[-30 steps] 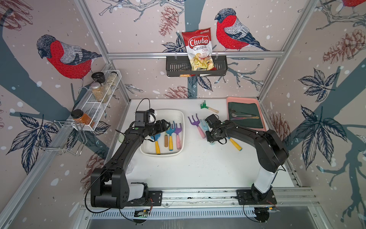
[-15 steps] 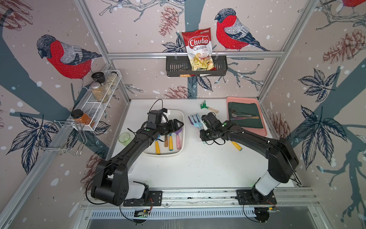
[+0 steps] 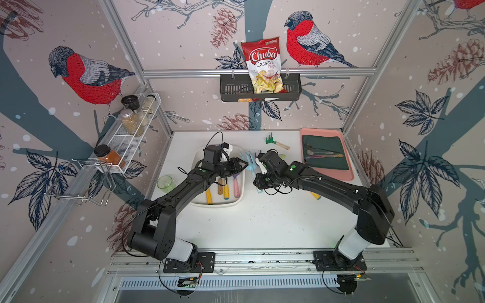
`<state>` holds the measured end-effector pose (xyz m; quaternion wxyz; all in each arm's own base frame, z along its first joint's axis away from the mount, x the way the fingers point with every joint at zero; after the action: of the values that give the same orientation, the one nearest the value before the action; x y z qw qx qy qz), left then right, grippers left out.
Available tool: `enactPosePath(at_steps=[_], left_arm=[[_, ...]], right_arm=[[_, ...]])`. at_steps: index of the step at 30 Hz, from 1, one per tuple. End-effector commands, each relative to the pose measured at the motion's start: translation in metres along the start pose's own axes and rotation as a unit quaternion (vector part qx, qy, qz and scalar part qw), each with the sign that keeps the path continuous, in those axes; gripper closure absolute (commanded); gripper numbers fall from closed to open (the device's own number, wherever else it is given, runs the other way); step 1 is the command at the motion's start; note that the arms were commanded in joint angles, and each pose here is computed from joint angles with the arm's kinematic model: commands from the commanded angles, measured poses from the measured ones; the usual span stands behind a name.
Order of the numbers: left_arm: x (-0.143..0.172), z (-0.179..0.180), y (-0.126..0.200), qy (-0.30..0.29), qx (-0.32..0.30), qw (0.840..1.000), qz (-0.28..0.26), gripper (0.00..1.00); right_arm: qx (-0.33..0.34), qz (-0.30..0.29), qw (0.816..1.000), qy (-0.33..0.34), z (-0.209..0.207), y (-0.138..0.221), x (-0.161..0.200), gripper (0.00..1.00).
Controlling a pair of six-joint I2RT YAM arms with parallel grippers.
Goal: Put the rake into the storage box
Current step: Pick up the rake at the center of the board.
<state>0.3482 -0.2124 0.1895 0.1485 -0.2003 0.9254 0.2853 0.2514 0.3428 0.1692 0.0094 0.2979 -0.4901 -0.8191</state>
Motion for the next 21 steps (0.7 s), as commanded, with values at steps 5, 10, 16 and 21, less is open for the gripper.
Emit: enactPosePath(at_steps=[5, 10, 16, 21], left_arm=[[-0.007, -0.011, -0.003, -0.014, 0.024, 1.0, -0.013, 0.68], [-0.007, -0.01, -0.003, -0.012, 0.024, 1.0, -0.012, 0.84], [-0.009, -0.012, -0.003, -0.019, 0.018, 1.0, -0.009, 0.97], [-0.019, -0.008, 0.004, -0.04, -0.004, 0.999, -0.004, 0.99]], right_arm=[[-0.022, -0.015, 1.0, -0.001, 0.017, 0.005, -0.006, 0.8], [-0.024, -0.017, 1.0, 0.001, 0.019, 0.007, -0.008, 0.79], [-0.021, -0.03, 0.999, 0.001, 0.019, 0.015, -0.012, 0.44], [-0.027, -0.054, 0.998, -0.012, 0.016, 0.032, -0.022, 0.24]])
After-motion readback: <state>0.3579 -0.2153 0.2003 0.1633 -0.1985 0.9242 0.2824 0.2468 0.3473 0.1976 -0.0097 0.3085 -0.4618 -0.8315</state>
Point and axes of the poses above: each gripper's point midway between its finger pads, its own y axis back along the fingers, its own z axis along the line the jaws close on, x = y × z, the point moved 2 cm from there along y, back along the fingers, and after that the axes turned 3 degrees about y, right-handed, at the moved point
